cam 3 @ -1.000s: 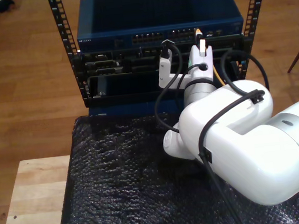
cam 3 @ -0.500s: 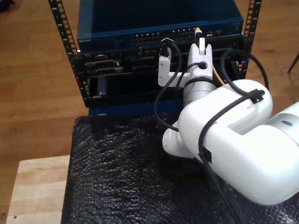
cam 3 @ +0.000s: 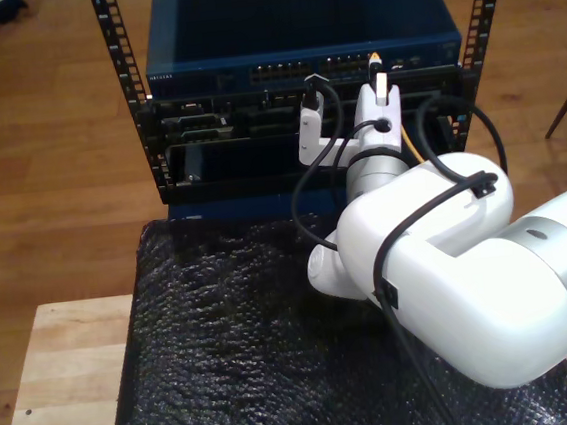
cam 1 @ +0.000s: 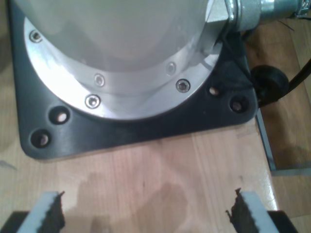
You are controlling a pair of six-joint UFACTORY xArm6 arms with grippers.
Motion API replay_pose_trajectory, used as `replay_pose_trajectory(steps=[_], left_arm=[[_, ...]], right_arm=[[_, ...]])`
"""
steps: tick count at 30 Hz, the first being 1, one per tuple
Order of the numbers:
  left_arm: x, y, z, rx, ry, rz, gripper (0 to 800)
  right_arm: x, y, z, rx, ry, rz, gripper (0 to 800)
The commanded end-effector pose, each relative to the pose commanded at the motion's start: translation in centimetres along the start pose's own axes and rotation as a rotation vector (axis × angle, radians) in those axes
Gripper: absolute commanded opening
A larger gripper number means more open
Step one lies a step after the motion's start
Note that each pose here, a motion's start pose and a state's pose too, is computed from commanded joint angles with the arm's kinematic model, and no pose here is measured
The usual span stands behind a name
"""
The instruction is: Grab the cable and plug it in
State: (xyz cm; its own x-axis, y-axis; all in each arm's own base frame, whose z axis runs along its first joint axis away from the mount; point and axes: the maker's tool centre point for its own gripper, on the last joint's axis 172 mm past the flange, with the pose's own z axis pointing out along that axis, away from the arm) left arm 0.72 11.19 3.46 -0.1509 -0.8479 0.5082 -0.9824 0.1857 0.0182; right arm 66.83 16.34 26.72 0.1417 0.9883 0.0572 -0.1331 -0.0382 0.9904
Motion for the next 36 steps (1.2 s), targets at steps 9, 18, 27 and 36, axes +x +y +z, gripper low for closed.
replay_pose_trajectory(steps=[9, 18, 27, 36], left_arm=[[0.0, 0.0, 0.0, 0.000, 0.000, 0.000, 800], [0.0, 0.0, 0.0, 0.000, 0.000, 0.000, 800], [0.0, 0.0, 0.0, 0.000, 0.000, 0.000, 800], [0.0, 0.0, 0.0, 0.000, 0.000, 0.000, 800]], right_arm=[[1.1, -0.3, -0.7, 0.016, 0.022, -0.002, 246], [2.1, 1.0, -1.6, 0.065, 0.057, 0.006, 266], [1.8, 0.5, -2.6, 0.218, 0.100, 0.008, 313], [-0.6, 1.7, -2.1, 0.385, 0.139, 0.028, 431]])
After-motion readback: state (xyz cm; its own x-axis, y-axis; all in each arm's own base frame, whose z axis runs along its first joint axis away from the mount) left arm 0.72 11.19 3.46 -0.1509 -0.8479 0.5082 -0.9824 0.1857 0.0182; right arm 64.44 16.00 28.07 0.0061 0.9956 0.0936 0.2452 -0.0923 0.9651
